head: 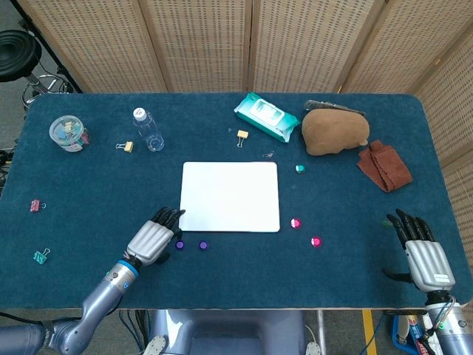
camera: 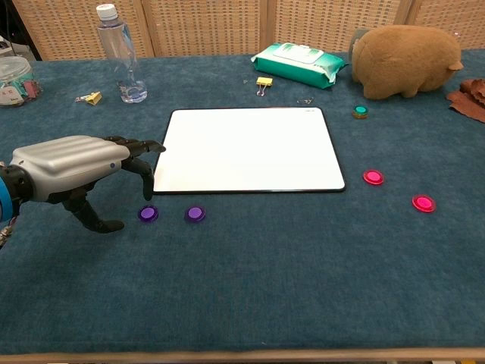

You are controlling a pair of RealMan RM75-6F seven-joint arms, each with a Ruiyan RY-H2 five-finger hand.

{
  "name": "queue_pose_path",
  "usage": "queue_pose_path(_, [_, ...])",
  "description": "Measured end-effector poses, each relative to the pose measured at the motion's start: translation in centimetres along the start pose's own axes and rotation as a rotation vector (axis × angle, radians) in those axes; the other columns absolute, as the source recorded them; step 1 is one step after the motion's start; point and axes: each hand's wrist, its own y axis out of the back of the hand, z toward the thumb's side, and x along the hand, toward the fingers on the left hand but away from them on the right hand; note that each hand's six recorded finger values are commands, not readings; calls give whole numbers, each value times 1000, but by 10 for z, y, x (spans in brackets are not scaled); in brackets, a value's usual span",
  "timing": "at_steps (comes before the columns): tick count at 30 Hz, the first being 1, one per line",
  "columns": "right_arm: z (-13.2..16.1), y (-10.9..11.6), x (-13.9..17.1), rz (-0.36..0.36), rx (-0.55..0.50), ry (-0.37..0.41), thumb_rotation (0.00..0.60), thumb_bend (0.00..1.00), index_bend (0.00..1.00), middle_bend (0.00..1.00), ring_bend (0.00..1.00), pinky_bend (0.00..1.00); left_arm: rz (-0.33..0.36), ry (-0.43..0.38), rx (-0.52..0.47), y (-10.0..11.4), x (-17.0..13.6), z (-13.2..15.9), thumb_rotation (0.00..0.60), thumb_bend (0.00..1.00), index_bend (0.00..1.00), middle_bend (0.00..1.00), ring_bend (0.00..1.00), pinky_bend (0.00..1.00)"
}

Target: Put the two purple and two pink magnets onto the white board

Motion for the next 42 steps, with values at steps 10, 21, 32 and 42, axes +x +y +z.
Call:
queue_pose_path(10, [-2,1,-1,3,-9,-5,600,0,0,0,0,0,-7,-1,15,-1,11,7,600,267,422,0,0,0])
queue_pose_path(21, [-3,3,-1,-2,-20,-8,600,0,0,0,0,0,-27,9,24,-7,21,11,600,267,422,0,0,0])
queue_pose_path(32, [-4,4,-1,0,-32,-9,600,0,0,0,0,0,-38,7,21,-12,27,14,600,295,645,0,0,0])
queue_pose_path(42, [-5,5,-1,2,-37,-10,600,0,0,0,0,0,-2,-1,22,-10,27,13,600,305,698,0,0,0])
